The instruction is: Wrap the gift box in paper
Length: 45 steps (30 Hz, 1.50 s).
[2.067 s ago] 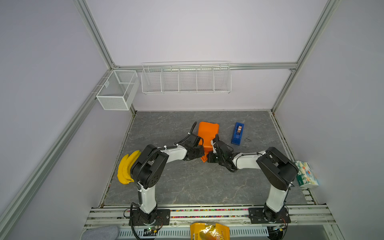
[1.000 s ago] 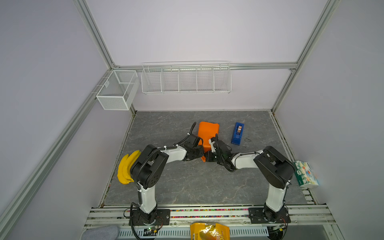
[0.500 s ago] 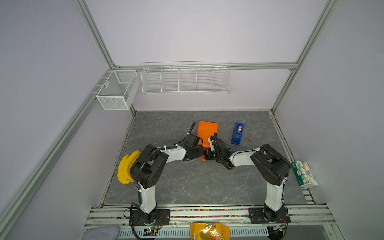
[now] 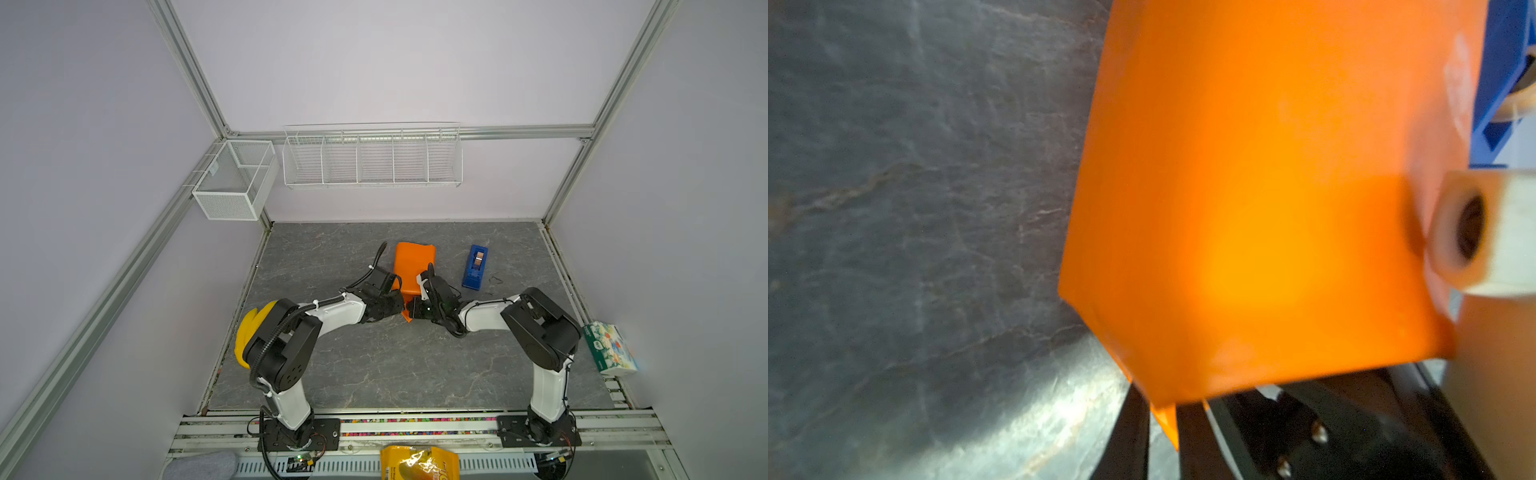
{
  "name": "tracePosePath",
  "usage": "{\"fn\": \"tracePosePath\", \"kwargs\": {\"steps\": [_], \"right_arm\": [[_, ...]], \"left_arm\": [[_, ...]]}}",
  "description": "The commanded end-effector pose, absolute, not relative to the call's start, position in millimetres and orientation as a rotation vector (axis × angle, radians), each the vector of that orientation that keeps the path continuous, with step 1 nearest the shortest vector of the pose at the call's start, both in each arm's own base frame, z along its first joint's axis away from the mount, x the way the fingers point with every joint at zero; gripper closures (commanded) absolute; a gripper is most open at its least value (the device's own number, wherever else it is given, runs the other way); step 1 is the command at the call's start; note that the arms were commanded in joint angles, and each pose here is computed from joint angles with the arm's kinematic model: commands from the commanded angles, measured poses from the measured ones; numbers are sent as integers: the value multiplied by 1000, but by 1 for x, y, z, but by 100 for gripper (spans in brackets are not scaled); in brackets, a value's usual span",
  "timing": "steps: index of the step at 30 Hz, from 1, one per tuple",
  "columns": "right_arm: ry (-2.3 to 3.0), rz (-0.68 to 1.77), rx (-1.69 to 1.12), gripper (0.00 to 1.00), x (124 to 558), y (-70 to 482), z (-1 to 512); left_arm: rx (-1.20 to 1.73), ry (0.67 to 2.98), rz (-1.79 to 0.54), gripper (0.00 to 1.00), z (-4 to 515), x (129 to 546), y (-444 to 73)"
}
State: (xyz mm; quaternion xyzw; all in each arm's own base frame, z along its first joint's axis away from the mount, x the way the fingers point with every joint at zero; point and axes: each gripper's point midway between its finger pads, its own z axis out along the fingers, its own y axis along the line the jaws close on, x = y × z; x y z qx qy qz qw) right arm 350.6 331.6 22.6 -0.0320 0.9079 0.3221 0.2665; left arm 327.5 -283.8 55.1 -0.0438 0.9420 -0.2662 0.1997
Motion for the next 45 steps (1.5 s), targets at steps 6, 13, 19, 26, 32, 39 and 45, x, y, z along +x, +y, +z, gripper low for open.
{"fn": "tracePosePath", "kwargs": {"steps": [6, 13, 19, 26, 32, 39, 45], "right_arm": [[2534, 795, -30, 94, 348, 317, -3], [2534, 792, -33, 93, 347, 316, -3], [2534, 791, -32, 93, 347, 316, -3], [2535, 788, -31, 93, 347, 316, -3], [2532, 789, -31, 93, 347, 315, -2], [2508, 803, -39, 93, 345, 315, 6], [2476, 811, -31, 92, 336, 307, 30]], "left_arm": [[-299, 2702, -945, 76, 27, 300, -291], [-334, 2702, -1029, 75, 20, 298, -299], [-354, 2689, -1064, 76, 20, 299, -302], [-363, 2663, -1073, 83, 24, 303, -300], [-358, 2641, -1090, 91, 29, 308, -302], [-336, 2622, -1102, 100, 35, 311, -305], [-333, 2620, -1106, 100, 37, 310, -305]]}}
